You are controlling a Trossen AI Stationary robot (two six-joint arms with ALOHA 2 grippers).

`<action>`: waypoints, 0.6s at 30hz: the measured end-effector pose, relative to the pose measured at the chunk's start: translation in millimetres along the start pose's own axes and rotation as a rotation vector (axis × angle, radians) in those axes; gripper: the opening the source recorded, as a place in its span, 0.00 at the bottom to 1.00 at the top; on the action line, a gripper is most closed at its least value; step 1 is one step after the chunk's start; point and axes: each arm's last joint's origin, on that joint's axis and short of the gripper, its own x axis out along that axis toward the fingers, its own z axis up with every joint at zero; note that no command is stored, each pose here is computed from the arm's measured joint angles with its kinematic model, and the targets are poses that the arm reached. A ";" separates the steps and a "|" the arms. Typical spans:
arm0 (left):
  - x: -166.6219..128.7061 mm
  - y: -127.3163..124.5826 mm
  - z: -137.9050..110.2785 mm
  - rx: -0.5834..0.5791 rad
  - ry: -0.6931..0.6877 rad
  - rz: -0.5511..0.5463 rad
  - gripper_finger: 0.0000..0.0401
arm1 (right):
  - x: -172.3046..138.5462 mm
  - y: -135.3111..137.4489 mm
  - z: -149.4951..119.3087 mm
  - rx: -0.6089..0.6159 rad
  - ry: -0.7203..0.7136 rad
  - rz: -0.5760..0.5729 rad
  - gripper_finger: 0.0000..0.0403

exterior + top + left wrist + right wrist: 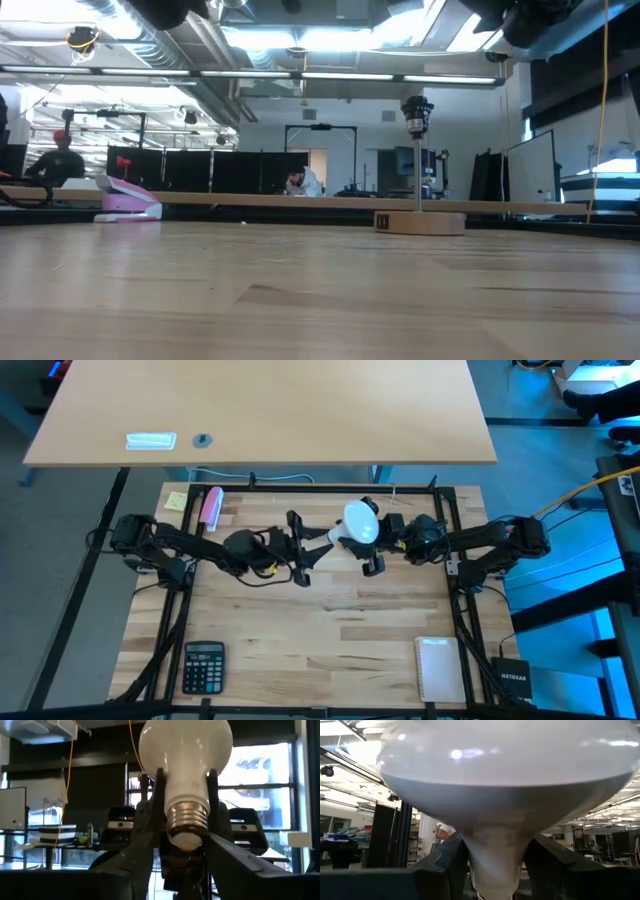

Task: Screw lightbulb
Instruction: Insert the white lightbulb into the lamp

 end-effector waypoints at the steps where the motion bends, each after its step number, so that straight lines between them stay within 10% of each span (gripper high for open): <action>1: -0.7 1.3 3.7 0.004 0.014 0.001 0.46 | -0.1 0.2 1.9 0.001 0.003 0.000 0.41; 10: -17.7 15.2 20.3 0.025 0.327 0.023 0.59 | -11.8 -5.4 47.6 -0.056 0.120 -0.031 0.41; 18: -14.9 40.3 -33.3 -0.082 0.570 0.172 0.56 | -54.6 -10.2 92.6 -0.126 0.410 -0.244 0.41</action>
